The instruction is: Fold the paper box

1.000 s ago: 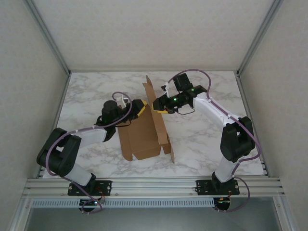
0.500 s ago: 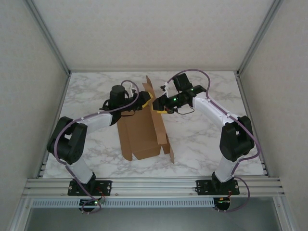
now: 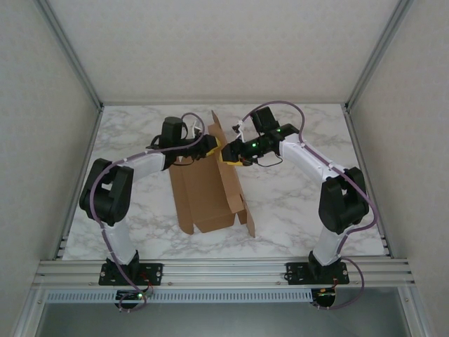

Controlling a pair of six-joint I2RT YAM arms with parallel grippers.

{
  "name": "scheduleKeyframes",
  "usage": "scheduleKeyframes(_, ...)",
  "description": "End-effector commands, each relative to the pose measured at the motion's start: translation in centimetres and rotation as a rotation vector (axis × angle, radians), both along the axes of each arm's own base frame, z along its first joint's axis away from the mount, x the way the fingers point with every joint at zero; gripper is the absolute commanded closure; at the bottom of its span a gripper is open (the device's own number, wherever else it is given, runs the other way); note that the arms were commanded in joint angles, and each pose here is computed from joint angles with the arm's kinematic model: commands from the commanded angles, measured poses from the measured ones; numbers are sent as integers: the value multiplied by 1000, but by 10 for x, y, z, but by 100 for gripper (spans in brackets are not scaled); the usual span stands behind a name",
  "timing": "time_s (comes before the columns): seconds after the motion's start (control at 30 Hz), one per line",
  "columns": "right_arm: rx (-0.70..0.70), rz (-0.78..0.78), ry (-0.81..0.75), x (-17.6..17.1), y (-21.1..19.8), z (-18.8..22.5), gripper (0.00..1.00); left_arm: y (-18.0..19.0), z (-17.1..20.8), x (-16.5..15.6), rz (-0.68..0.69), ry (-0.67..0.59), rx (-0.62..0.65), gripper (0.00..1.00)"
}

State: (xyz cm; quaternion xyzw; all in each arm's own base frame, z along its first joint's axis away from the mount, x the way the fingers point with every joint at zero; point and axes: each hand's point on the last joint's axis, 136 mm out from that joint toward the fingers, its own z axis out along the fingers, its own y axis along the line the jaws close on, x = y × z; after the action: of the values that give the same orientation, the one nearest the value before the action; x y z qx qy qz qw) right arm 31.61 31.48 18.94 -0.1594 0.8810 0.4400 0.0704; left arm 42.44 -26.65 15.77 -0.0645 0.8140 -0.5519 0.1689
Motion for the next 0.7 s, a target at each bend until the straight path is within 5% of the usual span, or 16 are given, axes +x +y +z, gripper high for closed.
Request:
scheduleKeyframes(0.0, -94, -24, 40, 1, -11, -26, 52, -6, 11, 3, -14, -18, -59, 84)
scheduleKeyframes(0.13, -101, -67, -32, 3, -19, 0, 43, 7, 15, 9, 118, -15, -66, 100)
scheduleKeyframes(0.5, -115, -200, -216, -13, -54, 64, 39, 34, 39, 17, 497, 29, -130, 100)
scheduleKeyframes(0.67, -207, -253, -268, -22, -79, 64, 40, 60, 50, 16, 826, 82, 20, 100)
